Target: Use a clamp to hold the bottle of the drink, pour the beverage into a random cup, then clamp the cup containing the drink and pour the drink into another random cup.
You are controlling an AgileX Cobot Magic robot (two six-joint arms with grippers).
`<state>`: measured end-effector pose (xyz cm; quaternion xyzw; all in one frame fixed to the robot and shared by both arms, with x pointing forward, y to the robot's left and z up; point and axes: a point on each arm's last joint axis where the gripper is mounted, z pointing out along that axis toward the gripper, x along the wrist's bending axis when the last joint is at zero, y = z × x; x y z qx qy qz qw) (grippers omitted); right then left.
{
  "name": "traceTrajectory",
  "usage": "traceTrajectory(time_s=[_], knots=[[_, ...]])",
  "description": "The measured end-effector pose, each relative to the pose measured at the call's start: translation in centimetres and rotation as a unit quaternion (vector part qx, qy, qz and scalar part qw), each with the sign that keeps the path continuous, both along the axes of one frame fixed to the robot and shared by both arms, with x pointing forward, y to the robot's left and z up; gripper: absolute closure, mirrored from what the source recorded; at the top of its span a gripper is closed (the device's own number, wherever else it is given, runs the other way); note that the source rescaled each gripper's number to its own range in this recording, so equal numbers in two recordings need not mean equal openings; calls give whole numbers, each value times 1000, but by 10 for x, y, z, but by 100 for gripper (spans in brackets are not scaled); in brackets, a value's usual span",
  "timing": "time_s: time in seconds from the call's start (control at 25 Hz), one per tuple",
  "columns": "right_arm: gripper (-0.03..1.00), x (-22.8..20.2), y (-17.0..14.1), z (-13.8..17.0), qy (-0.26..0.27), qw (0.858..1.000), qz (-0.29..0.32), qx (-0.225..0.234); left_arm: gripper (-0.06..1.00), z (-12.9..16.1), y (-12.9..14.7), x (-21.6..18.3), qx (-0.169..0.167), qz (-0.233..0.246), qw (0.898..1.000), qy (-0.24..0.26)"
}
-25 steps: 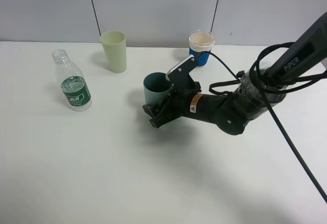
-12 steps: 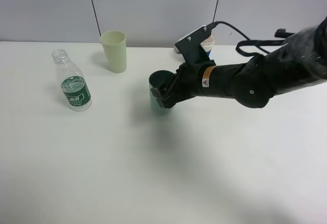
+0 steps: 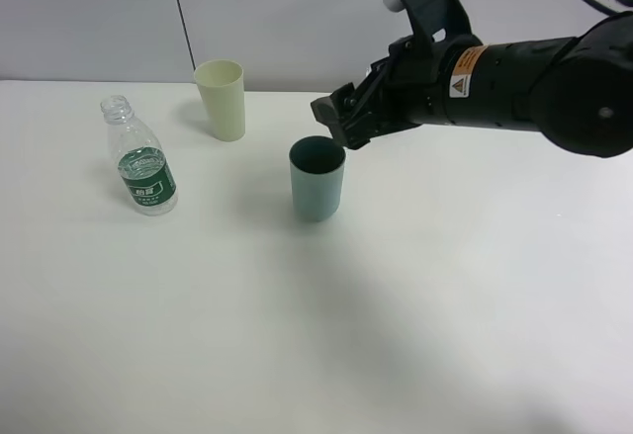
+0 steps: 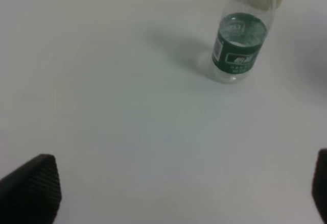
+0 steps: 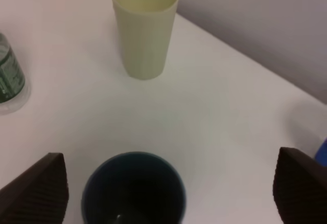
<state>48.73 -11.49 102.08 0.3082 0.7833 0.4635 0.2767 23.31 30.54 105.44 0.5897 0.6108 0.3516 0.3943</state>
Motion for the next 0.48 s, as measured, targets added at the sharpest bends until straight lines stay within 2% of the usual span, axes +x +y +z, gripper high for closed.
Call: traceTrajectory(time_s=[0.24,0.48], knots=[[57,16,-38,-2,28,997,-68,-30,-5,0,0,0,0,0,1000,0],[57,28,-84,-1,64,985,-149,-49,-5,0,0,0,0,0,1000,0]])
